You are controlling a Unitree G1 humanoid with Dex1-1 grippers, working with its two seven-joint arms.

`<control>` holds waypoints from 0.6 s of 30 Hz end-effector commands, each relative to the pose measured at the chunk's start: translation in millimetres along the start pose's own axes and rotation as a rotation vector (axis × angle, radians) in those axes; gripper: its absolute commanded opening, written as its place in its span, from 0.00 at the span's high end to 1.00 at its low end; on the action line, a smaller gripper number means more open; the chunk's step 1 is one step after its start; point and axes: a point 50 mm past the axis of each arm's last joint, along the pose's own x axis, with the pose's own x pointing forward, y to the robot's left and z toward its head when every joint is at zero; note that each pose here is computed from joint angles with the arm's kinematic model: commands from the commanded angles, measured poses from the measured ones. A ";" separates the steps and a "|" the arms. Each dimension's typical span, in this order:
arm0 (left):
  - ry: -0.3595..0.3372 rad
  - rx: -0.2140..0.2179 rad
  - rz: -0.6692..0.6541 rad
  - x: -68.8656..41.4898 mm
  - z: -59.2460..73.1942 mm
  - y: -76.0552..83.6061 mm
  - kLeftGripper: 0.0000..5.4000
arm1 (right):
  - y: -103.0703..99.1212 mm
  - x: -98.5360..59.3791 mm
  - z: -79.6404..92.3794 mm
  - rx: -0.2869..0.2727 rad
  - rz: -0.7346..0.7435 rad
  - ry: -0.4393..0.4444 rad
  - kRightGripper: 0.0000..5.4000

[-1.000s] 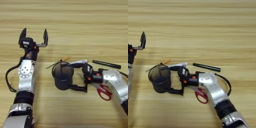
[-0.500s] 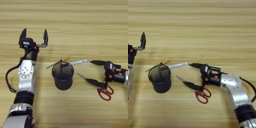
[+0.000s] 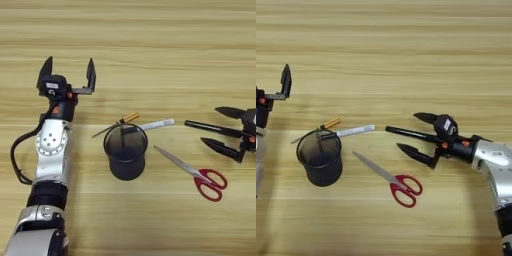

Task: Move the objects on the table

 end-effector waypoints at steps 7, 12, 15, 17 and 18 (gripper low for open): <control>-0.017 0.018 -0.014 4.1 3.2 0.9 0.00 | -19.5 -10.2 -10.8 -0.002 -0.079 0.081 0.01; -0.017 0.019 -0.016 3.8 3.1 0.4 0.00 | -24.4 -12.7 -21.6 0.006 -0.114 0.143 0.01; -0.017 0.018 -0.017 3.8 3.0 0.0 0.00 | -25.9 -11.4 -26.6 0.011 -0.133 0.167 0.01; -0.017 0.018 -0.017 3.8 2.8 -0.2 0.00 | -27.2 -10.3 -29.7 0.010 -0.148 0.187 0.01; -0.017 0.018 -0.017 3.8 2.7 -0.3 0.00 | -27.5 -9.8 -31.1 0.011 -0.152 0.194 0.01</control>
